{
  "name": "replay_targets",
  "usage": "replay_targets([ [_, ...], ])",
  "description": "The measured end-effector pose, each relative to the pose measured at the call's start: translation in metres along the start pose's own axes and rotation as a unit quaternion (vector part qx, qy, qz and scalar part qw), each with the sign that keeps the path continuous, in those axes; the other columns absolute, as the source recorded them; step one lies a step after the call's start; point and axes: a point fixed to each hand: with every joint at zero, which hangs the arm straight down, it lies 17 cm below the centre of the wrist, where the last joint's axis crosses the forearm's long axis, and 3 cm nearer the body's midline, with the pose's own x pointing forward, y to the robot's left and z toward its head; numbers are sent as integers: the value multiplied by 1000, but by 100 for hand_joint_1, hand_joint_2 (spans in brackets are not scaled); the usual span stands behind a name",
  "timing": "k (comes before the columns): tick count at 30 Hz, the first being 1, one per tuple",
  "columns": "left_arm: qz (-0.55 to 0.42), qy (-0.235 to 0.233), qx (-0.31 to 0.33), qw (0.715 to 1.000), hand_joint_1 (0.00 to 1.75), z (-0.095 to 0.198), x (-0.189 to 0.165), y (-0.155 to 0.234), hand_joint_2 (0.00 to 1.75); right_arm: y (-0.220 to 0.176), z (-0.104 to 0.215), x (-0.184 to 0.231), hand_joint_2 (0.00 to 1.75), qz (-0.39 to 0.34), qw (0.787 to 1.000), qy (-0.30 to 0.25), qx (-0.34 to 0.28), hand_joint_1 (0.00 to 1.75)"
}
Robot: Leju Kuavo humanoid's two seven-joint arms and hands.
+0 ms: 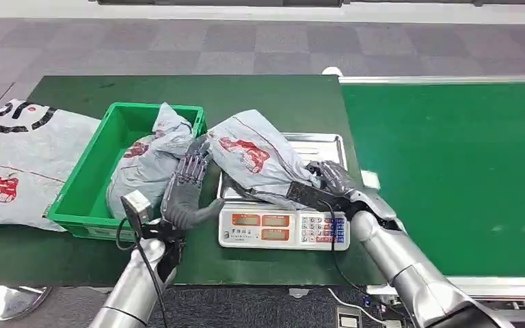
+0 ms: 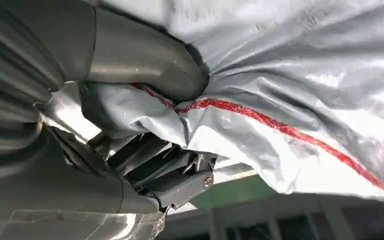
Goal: Moved the parcel from conveyor to table for the left to box.
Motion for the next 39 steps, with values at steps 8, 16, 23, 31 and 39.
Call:
replay_targets([
  [8,14,11,-13,1000,0,1,-9,-14,175,-25,27,-1,175,-85,989,-18,-117,0],
  [16,18,23,-17,999,0,-7,-18,-22,175,-88,110,-13,175,-157,941,-38,-298,0],
  [23,23,34,-21,999,0,-7,-27,-28,175,-122,202,-6,175,-153,885,-51,-437,0],
  [31,24,37,-18,999,0,-7,-29,-28,175,-169,269,8,175,-121,835,-67,-533,0],
  [39,14,30,-13,999,0,-8,-23,-22,175,-193,305,11,175,-124,790,-72,-596,0],
])
